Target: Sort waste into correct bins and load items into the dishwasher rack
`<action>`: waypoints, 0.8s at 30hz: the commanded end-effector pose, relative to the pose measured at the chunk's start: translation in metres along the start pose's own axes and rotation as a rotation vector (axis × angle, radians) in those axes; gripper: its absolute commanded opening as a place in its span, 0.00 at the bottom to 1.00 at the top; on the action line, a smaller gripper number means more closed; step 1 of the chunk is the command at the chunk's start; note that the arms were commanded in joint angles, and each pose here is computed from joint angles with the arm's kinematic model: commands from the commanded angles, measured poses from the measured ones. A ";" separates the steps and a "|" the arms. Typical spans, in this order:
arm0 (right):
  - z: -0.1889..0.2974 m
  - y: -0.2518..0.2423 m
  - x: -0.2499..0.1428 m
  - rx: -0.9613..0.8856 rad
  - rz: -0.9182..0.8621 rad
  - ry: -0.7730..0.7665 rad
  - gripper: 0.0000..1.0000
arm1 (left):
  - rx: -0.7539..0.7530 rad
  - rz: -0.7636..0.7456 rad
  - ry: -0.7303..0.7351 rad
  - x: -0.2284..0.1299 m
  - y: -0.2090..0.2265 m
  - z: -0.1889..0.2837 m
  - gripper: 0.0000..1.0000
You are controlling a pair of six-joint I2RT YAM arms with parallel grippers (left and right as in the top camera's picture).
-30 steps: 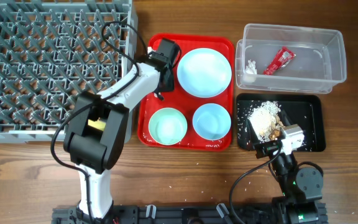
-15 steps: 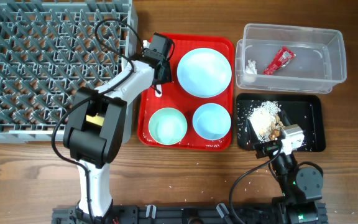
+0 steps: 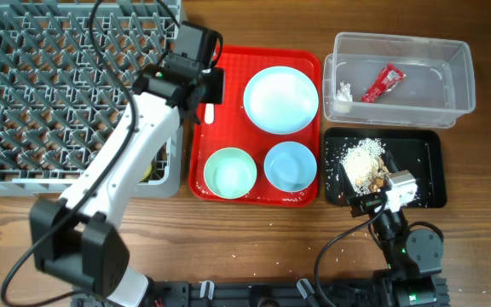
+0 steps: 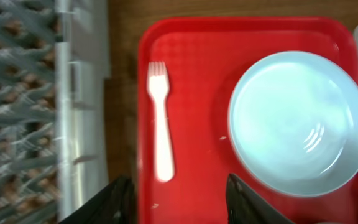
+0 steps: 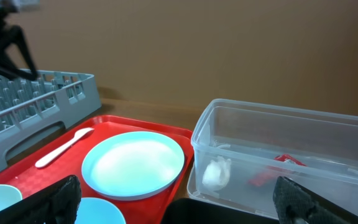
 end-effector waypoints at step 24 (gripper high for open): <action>0.000 0.000 0.001 0.004 0.015 -0.011 1.00 | 0.012 0.200 0.405 -0.075 0.000 -0.139 0.18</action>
Point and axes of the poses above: each gripper's point midway between its finger pads, its own z axis back along the fingers, its own y axis along the line the jaws close on, x = y × z, the point moved 9 cm from there along z, back along the fingers, and after that the axes turned 15 degrees about z, right-handed, at the moved point
